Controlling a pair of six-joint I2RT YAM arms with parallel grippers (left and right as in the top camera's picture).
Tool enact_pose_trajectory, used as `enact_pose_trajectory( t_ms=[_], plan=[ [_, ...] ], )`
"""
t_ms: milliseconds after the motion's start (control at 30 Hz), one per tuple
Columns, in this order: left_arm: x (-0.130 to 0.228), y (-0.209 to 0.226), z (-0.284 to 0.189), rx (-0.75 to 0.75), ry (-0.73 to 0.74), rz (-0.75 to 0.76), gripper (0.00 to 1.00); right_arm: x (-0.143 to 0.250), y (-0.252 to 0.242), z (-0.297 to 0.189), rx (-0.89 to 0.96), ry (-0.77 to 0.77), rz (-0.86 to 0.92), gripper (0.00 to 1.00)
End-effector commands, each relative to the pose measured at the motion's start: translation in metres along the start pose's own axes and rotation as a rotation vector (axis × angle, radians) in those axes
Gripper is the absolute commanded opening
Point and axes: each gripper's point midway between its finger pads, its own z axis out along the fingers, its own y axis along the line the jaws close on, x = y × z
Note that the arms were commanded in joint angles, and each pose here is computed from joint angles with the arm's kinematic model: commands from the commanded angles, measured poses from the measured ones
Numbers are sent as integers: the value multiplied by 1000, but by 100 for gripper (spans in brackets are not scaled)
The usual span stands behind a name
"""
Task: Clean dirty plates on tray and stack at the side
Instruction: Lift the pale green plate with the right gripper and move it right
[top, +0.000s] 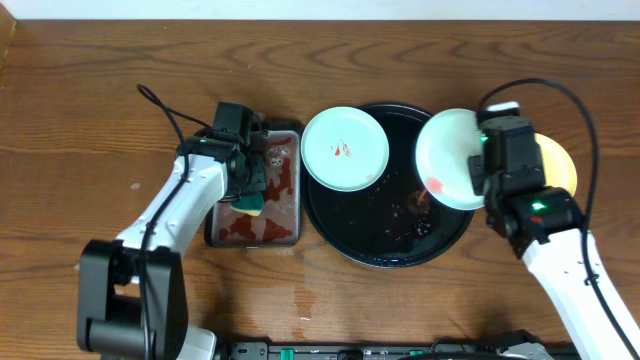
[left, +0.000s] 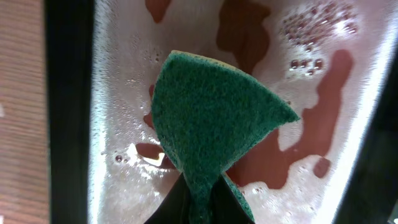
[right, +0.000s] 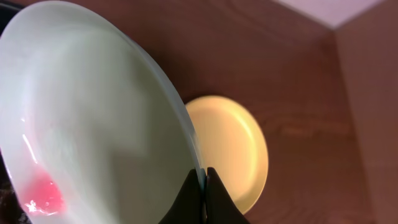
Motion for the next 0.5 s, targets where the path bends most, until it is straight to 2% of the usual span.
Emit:
enact_pose_trajectory(
  t_ms=[0, 467],
  plan=[
    [7, 6, 13, -29, 36, 6, 7, -20, -2, -14, 70, -65, -112, 1],
    [13, 8, 28, -45, 81, 8, 7, -64, 32, -55, 170, -251, -399, 1]
  ],
)
